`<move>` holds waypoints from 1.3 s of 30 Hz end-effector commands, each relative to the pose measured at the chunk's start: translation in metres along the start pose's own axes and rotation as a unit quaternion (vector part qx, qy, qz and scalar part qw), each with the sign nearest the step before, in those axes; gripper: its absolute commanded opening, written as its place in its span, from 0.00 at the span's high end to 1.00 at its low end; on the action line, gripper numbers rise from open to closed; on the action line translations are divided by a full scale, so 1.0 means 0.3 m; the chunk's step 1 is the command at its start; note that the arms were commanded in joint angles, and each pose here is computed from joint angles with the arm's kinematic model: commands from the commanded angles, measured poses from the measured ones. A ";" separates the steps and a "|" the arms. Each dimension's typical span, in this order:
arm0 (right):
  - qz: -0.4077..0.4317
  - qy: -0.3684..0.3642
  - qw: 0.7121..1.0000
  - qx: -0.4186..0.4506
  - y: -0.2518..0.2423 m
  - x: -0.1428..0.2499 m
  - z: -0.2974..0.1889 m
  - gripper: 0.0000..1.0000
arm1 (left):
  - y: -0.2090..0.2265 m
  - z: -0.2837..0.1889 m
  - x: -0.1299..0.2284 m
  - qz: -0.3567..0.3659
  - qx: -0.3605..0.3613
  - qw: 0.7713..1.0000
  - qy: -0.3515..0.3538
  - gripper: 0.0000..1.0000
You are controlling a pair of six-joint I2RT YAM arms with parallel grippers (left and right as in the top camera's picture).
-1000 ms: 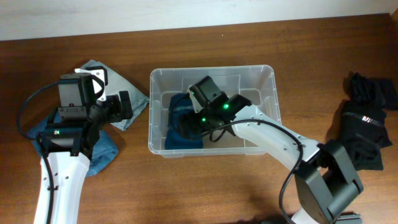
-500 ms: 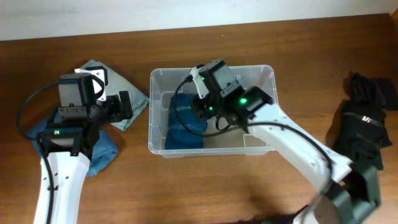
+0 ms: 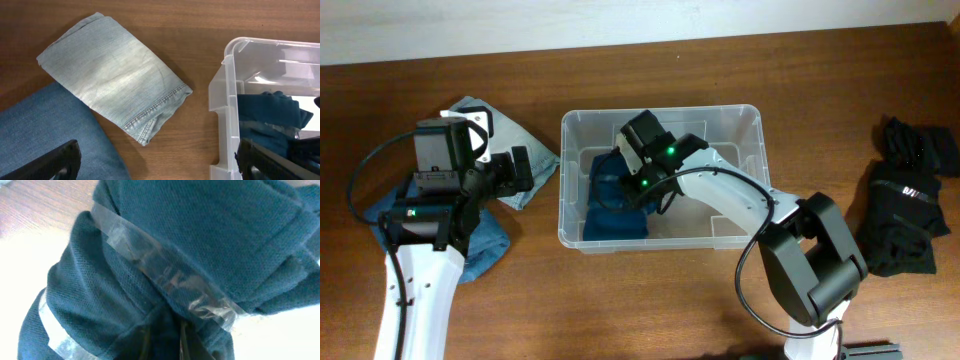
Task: Pack container
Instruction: 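Carry the teal garment into the bin's left side and release, then move the right gripper to the black rolled garment and grasp it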
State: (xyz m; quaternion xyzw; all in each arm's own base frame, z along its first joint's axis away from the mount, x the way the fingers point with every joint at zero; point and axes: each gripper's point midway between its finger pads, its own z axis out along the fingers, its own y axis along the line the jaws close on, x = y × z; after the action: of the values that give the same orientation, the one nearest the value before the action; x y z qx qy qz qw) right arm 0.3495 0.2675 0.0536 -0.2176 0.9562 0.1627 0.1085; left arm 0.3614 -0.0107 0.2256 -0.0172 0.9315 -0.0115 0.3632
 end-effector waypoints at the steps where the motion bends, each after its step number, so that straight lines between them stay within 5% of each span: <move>1: 0.002 -0.004 0.999 0.048 -0.046 -0.006 -0.095 0.80 | 0.003 -0.015 -0.030 0.008 -0.004 1.000 -0.012 0.01; 4: 0.025 -0.063 0.992 0.103 -0.097 -0.083 -0.302 0.64 | 0.003 -0.015 -0.030 0.008 -0.004 1.000 -0.012 0.01; 8: 0.134 -0.198 0.957 0.166 -0.252 -0.137 -0.680 0.13 | 0.003 -0.015 -0.030 0.008 -0.004 1.000 -0.012 0.01; 10: 0.181 -0.235 0.938 0.177 -0.332 -0.111 -0.807 0.01 | 0.003 -0.015 -0.030 0.008 -0.004 1.000 -0.012 0.01; 17: 0.399 -0.225 0.847 0.268 -0.763 0.279 -1.084 0.02 | 0.002 -0.015 -0.030 0.008 -0.004 1.000 -0.012 0.01; 26: 0.662 -0.121 0.685 0.279 -1.143 0.917 -0.989 0.02 | 0.002 -0.015 -0.031 0.008 -0.004 1.000 -0.012 0.01; 33: 0.717 -0.113 0.655 0.211 -1.310 1.123 -0.828 0.02 | 0.002 -0.015 -0.031 0.008 -0.004 1.000 -0.012 0.01; 39: 0.682 -0.116 0.707 0.146 -1.394 1.079 -0.669 0.02 | 0.002 -0.015 -0.030 0.008 -0.004 1.000 -0.012 0.01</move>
State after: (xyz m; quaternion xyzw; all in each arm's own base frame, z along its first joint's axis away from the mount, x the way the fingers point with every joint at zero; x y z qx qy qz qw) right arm 0.2075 -0.2985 0.0546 0.5727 0.8126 0.0235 0.1053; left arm 0.3614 -0.0107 0.2256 -0.0172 0.9315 -0.0115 0.3632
